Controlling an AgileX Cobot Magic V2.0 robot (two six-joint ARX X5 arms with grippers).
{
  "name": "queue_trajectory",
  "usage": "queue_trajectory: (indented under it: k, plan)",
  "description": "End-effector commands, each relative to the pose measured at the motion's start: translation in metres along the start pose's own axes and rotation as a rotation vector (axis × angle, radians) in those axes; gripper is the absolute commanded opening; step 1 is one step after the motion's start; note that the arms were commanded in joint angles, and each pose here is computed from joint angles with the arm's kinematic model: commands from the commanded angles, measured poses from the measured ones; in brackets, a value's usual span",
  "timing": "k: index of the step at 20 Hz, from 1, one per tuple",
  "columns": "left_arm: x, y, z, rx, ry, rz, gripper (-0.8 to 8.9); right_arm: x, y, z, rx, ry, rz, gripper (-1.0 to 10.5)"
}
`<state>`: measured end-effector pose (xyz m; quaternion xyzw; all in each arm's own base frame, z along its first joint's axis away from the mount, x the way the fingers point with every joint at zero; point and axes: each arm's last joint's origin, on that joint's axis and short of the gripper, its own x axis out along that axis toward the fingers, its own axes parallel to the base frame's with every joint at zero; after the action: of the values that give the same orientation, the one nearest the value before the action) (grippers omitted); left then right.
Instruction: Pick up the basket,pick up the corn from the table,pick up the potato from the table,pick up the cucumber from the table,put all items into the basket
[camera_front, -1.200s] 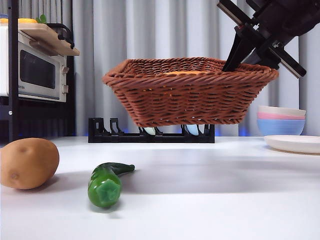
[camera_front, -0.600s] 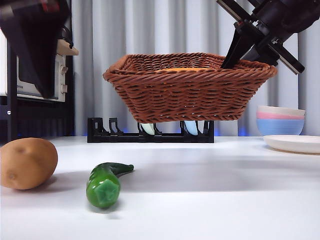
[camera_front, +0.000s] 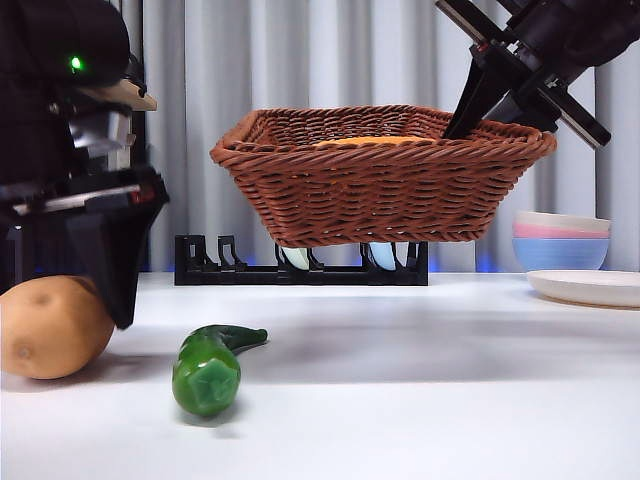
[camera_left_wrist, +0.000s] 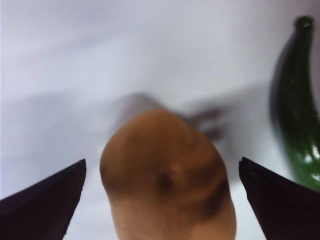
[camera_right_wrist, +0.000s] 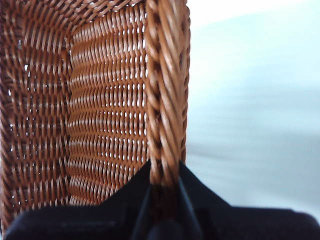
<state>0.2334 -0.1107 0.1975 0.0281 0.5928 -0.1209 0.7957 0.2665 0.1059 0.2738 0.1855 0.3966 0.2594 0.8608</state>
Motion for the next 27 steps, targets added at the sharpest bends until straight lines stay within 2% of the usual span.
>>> queue_trajectory:
  k: [1, 2, 5, 6, 8, 10, 12, 13, 16, 18, 20, 23, 25, 27]
  plan:
    - [0.002, 0.001, -0.001, 0.025, 0.005, 0.000, 1.59, -0.003, 0.004, 0.006, -0.012, -0.031, 0.021, -0.2]
    - [0.002, 0.001, -0.002, 0.040, 0.008, -0.001, -0.12, -0.003, 0.004, 0.006, -0.012, -0.031, 0.021, -0.2]
    - [-0.006, 0.002, -0.010, 0.077, 0.075, -0.002, -0.08, -0.003, 0.004, 0.006, -0.012, -0.031, 0.020, -0.2]
    - [-0.015, 0.002, -0.015, 0.102, 0.098, -0.040, -0.08, -0.003, 0.004, 0.006, -0.012, -0.032, 0.020, -0.2]
    - [-0.041, 0.000, -0.030, 0.163, 0.117, -0.209, -0.08, -0.003, 0.004, 0.006, -0.012, -0.032, 0.019, -0.2]
    - [-0.075, -0.004, -0.048, 0.212, 0.062, -0.428, -0.08, -0.003, 0.004, 0.006, -0.013, -0.033, 0.019, -0.2]
    - [-0.111, -0.008, -0.060, 0.268, -0.088, -0.607, -0.08, -0.003, 0.004, 0.006, -0.013, -0.033, 0.019, -0.2]
    - [-0.130, -0.009, -0.061, 0.281, -0.192, -0.644, -0.08, -0.003, 0.004, 0.006, -0.012, -0.033, 0.019, -0.2]
    - [-0.179, -0.017, -0.046, 0.252, -0.504, -0.676, -0.08, -0.003, 0.004, 0.005, -0.013, -0.032, 0.021, -0.2]
    - [-0.199, -0.024, -0.031, 0.249, -0.686, -0.629, -0.08, -0.003, 0.005, 0.005, -0.014, -0.028, 0.024, -0.2]
    - [-0.205, -0.031, -0.016, 0.232, -0.809, -0.552, -0.08, -0.002, 0.007, 0.004, -0.018, -0.025, 0.028, -0.2]
    - [-0.188, -0.046, 0.009, 0.211, -0.840, -0.474, -0.08, -0.001, 0.009, 0.003, -0.023, -0.020, 0.033, -0.2]
    - [-0.162, -0.059, 0.026, 0.221, -0.789, -0.440, -0.08, 0.000, 0.011, 0.002, -0.027, -0.015, 0.038, -0.2]
    - [-0.134, -0.071, 0.038, 0.242, -0.719, -0.360, -0.08, 0.000, 0.011, 0.002, -0.028, -0.014, 0.039, -0.2]
